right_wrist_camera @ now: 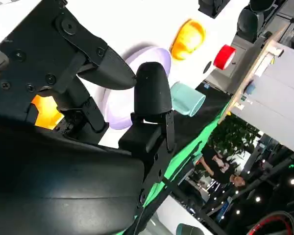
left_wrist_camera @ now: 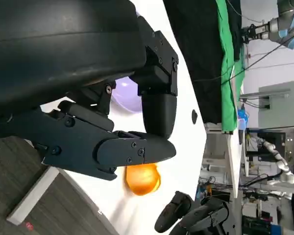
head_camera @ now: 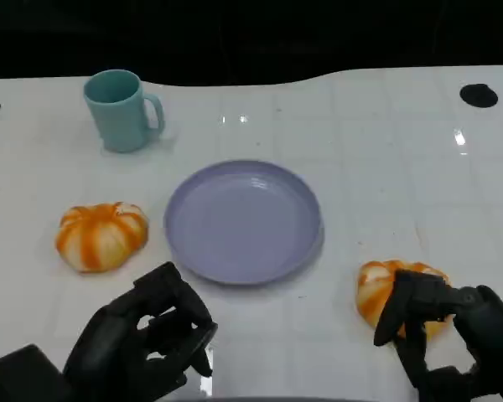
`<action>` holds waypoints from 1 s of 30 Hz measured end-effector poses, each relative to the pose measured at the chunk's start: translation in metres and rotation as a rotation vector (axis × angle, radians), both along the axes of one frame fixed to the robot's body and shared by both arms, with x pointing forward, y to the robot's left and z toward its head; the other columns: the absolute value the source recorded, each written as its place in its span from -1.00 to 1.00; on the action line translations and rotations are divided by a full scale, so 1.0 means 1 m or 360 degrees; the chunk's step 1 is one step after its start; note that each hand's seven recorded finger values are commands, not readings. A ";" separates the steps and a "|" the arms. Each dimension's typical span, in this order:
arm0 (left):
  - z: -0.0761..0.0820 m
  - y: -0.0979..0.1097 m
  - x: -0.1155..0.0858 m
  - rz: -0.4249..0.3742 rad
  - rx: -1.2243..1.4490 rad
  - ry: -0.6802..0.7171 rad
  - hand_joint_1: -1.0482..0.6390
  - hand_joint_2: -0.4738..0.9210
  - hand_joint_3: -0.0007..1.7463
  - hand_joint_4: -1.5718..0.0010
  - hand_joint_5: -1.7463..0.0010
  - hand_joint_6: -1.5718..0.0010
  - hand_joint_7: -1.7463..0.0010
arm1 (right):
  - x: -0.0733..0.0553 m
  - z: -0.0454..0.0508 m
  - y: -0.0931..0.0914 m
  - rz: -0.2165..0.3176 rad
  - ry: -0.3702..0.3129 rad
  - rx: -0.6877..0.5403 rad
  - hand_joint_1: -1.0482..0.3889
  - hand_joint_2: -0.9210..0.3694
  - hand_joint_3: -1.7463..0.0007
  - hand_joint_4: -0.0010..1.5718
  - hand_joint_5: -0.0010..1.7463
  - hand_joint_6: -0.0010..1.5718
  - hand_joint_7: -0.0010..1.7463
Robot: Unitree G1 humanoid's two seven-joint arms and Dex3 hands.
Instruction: Grasp the bread from the table and place it into the plate.
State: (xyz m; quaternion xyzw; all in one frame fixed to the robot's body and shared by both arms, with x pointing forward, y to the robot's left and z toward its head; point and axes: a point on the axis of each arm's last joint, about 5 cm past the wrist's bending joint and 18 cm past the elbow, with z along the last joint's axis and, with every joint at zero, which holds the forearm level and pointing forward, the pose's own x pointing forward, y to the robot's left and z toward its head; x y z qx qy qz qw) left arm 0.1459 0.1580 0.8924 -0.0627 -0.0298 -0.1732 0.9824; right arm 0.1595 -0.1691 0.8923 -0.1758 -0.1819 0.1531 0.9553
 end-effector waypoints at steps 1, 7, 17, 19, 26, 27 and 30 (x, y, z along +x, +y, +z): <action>0.000 0.000 0.000 0.0000 0.0000 0.0000 -0.32 1.00 -0.50 0.13 -1.00 0.41 -0.93 | 0.000 0.0005 0.000 -0.0005 0.0000 0.0007 0.29 0.01 -0.68 0.07 0.90 0.00 0.47; 0.000 0.000 0.000 0.0001 -0.0006 0.0000 -0.33 1.00 -0.51 0.14 -1.00 0.41 -0.94 | 0.002 0.0078 -0.001 -0.0060 0.0048 0.0001 0.18 -0.09 -0.41 -0.27 0.55 -0.21 0.07; 0.000 0.000 0.000 0.0001 -0.0001 -0.0001 -0.31 1.00 -0.49 0.13 -1.00 0.41 -0.94 | 0.003 0.0390 -0.015 -0.0093 -0.0026 -0.0427 0.00 -0.63 0.62 -0.95 -0.07 -0.60 -0.63; 0.000 0.000 0.000 0.0001 0.0004 -0.0001 -0.31 1.00 -0.49 0.13 -1.00 0.42 -0.94 | 0.003 0.0455 -0.019 -0.0068 -0.0034 -0.0555 0.01 -0.71 0.79 -0.99 -0.28 -0.65 -0.73; 0.000 0.000 0.001 -0.0002 0.0008 -0.0003 -0.31 1.00 -0.49 0.12 -1.00 0.42 -0.95 | 0.000 0.0683 -0.027 -0.0019 -0.0017 -0.0986 -0.02 -0.72 0.97 -1.00 -0.62 -0.75 -0.89; 0.000 0.000 0.001 -0.0003 0.0009 -0.0004 -0.31 1.00 -0.48 0.12 -1.00 0.42 -0.95 | 0.000 0.0718 -0.028 -0.0018 -0.0018 -0.1042 -0.02 -0.70 0.98 -1.00 -0.65 -0.75 -0.90; 0.000 0.000 0.002 -0.0007 0.0013 -0.0006 -0.32 1.00 -0.48 0.12 -1.00 0.41 -0.95 | -0.002 0.0792 -0.028 -0.0029 -0.0005 -0.1156 0.03 -0.67 0.99 -1.00 -0.70 -0.76 -0.92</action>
